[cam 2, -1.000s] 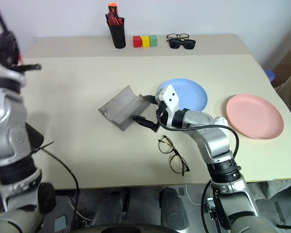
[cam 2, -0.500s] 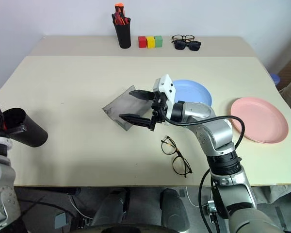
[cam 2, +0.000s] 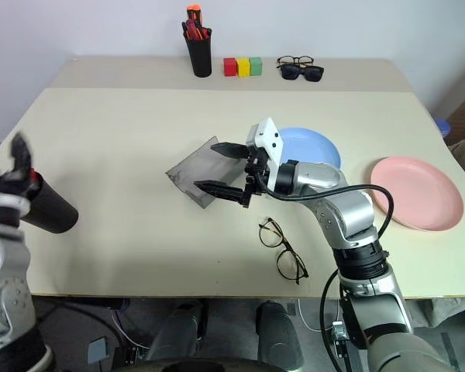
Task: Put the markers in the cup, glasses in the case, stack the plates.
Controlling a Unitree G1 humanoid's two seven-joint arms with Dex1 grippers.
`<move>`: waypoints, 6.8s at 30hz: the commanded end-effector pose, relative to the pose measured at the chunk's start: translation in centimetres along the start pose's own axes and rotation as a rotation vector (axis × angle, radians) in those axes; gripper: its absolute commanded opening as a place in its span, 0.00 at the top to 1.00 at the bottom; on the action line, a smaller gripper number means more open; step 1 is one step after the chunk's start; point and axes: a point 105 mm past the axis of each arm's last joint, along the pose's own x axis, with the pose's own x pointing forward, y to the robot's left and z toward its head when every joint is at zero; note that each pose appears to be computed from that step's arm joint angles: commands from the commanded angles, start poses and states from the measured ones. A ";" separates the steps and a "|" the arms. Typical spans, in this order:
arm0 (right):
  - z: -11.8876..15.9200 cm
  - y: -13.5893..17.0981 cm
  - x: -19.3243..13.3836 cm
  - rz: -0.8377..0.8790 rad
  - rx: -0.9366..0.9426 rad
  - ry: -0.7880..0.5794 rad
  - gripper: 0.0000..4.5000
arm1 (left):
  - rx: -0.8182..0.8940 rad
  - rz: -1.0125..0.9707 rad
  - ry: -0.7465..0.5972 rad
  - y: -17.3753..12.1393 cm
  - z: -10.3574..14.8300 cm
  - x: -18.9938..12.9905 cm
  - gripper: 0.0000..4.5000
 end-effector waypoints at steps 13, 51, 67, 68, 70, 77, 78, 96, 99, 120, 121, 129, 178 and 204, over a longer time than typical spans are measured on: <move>-0.6 -1.3 -6.5 -0.246 -0.116 0.122 0.00 | -0.081 -0.982 0.790 -18.1 -11.1 -0.5 0.01; -7.8 5.1 -13.6 -0.386 0.307 0.583 0.00 | 0.271 -1.437 0.310 -15.4 -8.7 -1.0 0.71; -8.6 4.9 -13.8 -0.406 0.367 0.671 0.88 | 0.128 -1.181 0.328 -12.7 -7.5 -1.5 0.70; -8.4 4.9 -13.9 -0.405 0.362 0.672 0.88 | 0.123 -1.168 0.328 -12.7 -7.6 -1.4 0.70; -8.1 4.9 -13.9 -0.399 0.355 0.672 0.88 | 0.121 -1.148 0.327 -12.6 -7.6 -1.4 0.70; -6.2 4.1 -13.8 -0.381 0.222 0.667 0.88 | 0.111 -1.051 0.295 -12.3 -7.5 -0.5 0.70; -5.5 3.8 -13.8 -0.381 0.203 0.652 0.88 | 0.111 -1.032 0.293 -12.1 -7.5 -0.4 0.70; -9.0 5.1 -14.0 -0.355 0.268 0.723 0.27 | 0.081 -1.095 0.296 -13.6 -7.0 -2.1 0.70; -9.3 4.7 -13.9 -0.375 0.278 0.720 0.27 | 0.077 -1.101 0.295 -13.8 -7.0 -2.1 0.70; -0.7 2.1 -11.7 -0.273 -0.111 0.608 0.99 | 0.057 -0.916 0.343 -10.0 -8.3 -1.7 0.70; 0.7 1.2 -10.5 -0.264 -0.160 0.552 0.99 | 0.056 -0.901 0.350 -9.6 -8.5 -1.9 0.70; -1.2 -3.0 -1.2 -0.069 -0.231 0.466 0.99 | 0.067 -0.860 0.360 -8.7 -8.4 -2.6 0.70; -2.3 1.1 -8.7 -0.281 -0.079 0.450 0.00 | 0.110 -1.459 0.541 -20.9 -9.8 4.8 0.98; -8.7 -0.9 -7.3 -0.387 0.110 0.578 0.99 | 0.035 -1.301 0.450 -20.4 -8.7 5.6 1.00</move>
